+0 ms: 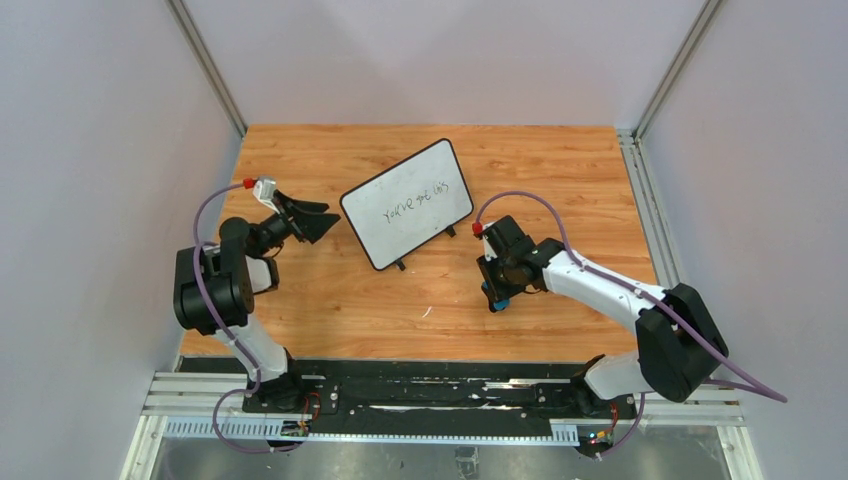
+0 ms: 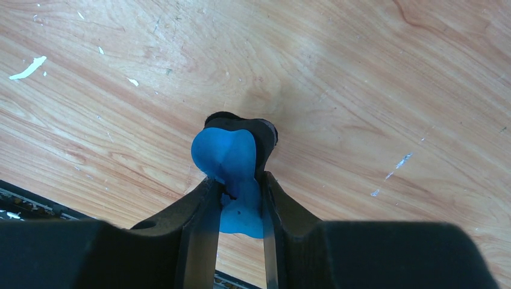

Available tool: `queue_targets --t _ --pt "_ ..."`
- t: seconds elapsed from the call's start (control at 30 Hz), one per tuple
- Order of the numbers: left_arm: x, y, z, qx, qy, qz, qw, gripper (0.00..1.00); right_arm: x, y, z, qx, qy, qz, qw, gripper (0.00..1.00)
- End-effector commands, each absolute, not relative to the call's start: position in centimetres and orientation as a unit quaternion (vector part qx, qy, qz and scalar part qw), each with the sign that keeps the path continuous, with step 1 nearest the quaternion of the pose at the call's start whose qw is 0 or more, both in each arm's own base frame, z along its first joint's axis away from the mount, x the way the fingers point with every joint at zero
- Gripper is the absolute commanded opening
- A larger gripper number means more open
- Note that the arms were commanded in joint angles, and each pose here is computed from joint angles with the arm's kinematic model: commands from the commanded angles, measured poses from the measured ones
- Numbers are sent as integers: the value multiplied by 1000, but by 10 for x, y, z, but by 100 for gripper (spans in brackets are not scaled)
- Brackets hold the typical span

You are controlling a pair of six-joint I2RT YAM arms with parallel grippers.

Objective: Erase the whiteboard

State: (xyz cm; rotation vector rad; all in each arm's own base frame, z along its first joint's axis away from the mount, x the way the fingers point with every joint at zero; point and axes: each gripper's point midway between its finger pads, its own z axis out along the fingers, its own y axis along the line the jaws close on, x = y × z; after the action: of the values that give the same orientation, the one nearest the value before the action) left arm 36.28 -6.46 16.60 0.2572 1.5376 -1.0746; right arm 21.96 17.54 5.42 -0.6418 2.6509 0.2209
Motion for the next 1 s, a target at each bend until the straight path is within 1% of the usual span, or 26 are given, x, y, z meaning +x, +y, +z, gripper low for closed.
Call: queue_targets --t 0.0,0.17,0.37,0.97 --pt "368 -72 174 135 650 -462 588 76 223 185 62 -234 946 84 208 23" --pt "371 -82 169 161 667 -432 586 76 222 184 63 -234 946 82 211 23" --pt "370 -88 152 183 701 -395 564 76 221 182 62 -231 946 83 213 23" --pt "378 -94 156 180 699 -411 557 74 223 185 59 -233 946 84 210 23"
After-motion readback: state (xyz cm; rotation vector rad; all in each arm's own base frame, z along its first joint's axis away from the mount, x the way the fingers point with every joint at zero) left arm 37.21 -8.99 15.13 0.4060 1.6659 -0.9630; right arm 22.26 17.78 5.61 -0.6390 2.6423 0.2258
